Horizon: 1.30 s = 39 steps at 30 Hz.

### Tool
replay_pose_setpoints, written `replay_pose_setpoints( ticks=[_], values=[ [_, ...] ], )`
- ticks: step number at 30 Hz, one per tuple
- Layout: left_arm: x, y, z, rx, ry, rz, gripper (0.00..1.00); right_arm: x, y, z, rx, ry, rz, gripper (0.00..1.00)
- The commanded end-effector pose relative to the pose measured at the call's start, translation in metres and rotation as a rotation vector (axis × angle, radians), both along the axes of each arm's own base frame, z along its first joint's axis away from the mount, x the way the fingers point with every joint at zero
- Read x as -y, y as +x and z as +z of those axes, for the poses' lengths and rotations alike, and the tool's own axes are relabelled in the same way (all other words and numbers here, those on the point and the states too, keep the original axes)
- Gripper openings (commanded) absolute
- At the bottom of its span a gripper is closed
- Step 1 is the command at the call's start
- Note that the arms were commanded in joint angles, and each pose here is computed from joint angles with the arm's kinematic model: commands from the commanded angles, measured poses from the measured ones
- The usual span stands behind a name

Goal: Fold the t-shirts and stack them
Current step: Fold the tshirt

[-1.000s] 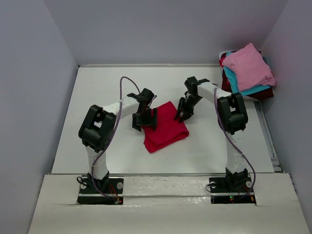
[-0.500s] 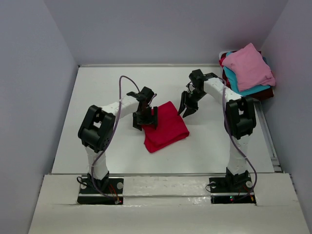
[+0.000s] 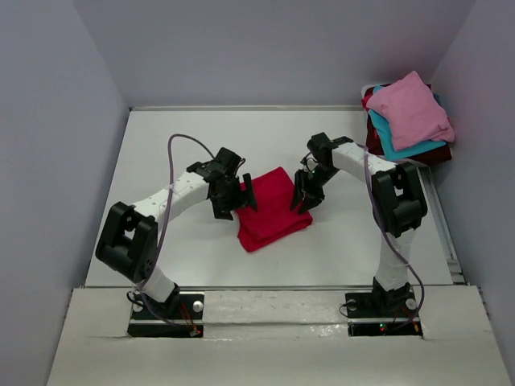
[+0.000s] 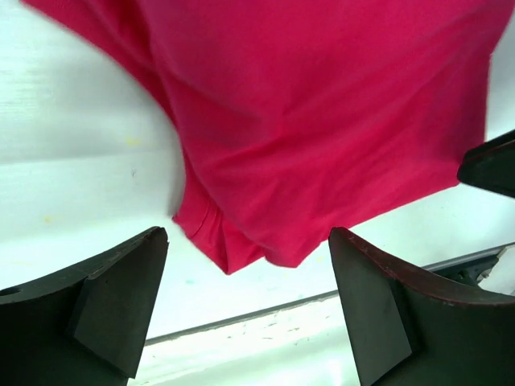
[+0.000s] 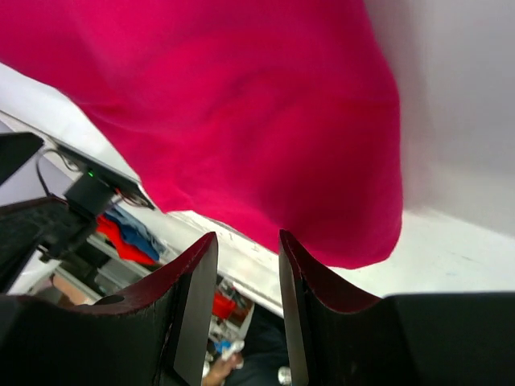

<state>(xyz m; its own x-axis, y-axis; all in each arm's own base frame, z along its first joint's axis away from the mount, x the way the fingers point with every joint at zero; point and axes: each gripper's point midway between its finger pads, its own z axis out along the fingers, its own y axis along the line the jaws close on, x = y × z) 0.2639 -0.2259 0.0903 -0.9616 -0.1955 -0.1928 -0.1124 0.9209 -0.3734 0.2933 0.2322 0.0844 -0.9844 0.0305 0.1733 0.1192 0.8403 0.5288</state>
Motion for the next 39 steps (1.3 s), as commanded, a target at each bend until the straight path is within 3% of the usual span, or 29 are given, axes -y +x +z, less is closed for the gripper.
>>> replay_pose_setpoints(
  ticks=[1,9,24,39],
  values=[
    [-0.007,-0.019,-0.004,-0.034,-0.045,0.088,0.93,-0.018,-0.016,-0.002,0.024,0.071,0.063,0.42],
    [-0.012,-0.031,-0.021,-0.052,-0.062,0.139,0.94,-0.016,-0.033,-0.021,-0.014,0.061,0.092,0.42],
    [-0.008,-0.010,-0.046,-0.068,-0.046,0.155,0.94,-0.020,-0.054,-0.026,-0.040,0.070,0.111,0.42],
    [-0.022,-0.002,-0.049,-0.061,-0.045,0.160,0.94,-0.030,-0.035,0.020,0.043,0.081,0.124,0.42]
  ],
)
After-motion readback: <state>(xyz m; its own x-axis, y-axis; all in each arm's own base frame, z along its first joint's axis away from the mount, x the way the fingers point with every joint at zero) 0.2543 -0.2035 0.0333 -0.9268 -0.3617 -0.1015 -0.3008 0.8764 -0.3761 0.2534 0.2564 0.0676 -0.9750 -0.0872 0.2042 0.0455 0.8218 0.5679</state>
